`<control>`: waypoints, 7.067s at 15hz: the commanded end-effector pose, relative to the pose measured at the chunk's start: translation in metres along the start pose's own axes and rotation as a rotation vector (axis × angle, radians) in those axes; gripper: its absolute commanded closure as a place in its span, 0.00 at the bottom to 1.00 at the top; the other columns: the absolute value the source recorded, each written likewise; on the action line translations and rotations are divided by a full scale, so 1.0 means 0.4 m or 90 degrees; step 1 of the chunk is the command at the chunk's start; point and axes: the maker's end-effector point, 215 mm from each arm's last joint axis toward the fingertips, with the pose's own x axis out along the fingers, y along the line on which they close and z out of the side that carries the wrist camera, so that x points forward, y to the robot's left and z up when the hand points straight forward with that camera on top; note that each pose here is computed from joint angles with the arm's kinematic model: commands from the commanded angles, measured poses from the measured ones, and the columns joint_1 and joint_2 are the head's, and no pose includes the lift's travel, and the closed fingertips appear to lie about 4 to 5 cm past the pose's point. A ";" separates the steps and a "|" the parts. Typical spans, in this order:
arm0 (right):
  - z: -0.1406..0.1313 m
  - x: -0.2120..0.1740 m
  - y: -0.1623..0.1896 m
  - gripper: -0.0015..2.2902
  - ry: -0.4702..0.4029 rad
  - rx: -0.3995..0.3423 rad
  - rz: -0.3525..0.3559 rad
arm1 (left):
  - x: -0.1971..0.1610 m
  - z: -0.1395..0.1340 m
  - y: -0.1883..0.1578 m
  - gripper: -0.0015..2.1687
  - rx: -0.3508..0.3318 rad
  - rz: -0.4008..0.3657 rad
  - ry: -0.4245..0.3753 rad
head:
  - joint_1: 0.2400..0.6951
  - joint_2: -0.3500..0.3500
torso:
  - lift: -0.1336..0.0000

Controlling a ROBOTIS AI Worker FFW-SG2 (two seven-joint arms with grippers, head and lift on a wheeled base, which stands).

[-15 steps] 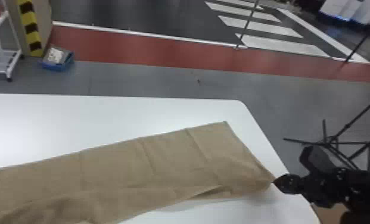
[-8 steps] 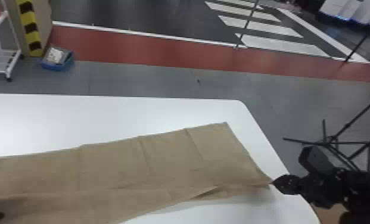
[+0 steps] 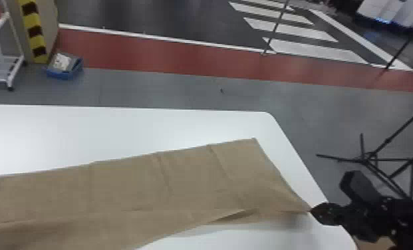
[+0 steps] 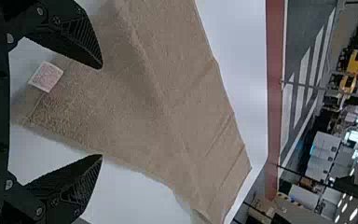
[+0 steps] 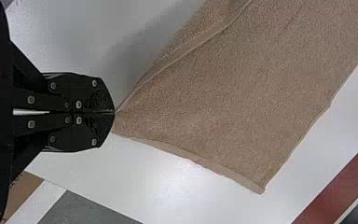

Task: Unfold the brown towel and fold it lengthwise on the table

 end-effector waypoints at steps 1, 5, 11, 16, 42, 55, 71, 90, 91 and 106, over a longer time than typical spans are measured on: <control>-0.001 0.001 0.003 0.73 -0.002 0.000 0.000 | 0.040 -0.033 -0.063 0.12 0.033 -0.038 0.014 | 1.00 0.00 | 0.18; -0.015 -0.004 -0.003 0.73 0.001 0.003 -0.004 | 0.099 -0.090 -0.067 0.12 0.120 -0.040 0.019 | 1.00 0.00 | 0.18; -0.047 -0.004 -0.001 0.73 0.006 0.009 -0.009 | 0.083 -0.158 -0.004 0.13 0.133 -0.011 0.064 | 1.00 0.00 | 0.18; -0.063 -0.009 0.005 0.73 0.001 0.024 -0.010 | 0.061 -0.157 0.023 0.46 0.157 -0.003 0.064 | 1.00 0.00 | 0.18; 0.017 0.023 0.148 0.16 0.125 -0.110 0.032 | -0.065 0.075 0.054 0.59 0.144 -0.028 0.024 | 1.00 0.00 | 0.18; 0.079 -0.008 0.104 0.85 0.027 -0.085 0.034 | -0.070 0.064 0.071 0.58 0.143 -0.022 0.026 | 1.00 0.01 | 0.18; 0.348 0.037 -0.150 0.85 -0.047 -0.028 0.003 | 0.073 0.272 0.308 0.58 0.063 0.068 0.074 | 1.00 0.13 | 0.18; 0.480 0.252 -0.213 0.02 0.070 -0.082 -0.031 | 0.115 0.188 0.398 0.42 0.011 0.112 0.123 | 1.00 0.29 | 0.18; 0.462 0.255 -0.224 0.03 0.085 -0.081 -0.044 | 0.113 0.191 0.403 0.42 0.006 0.117 0.115 | 1.00 0.28 | 0.18; 0.287 0.255 -0.285 0.05 0.087 0.146 -0.125 | 0.017 0.177 0.526 0.01 -0.118 0.252 -0.031 | 1.00 0.28 | 0.18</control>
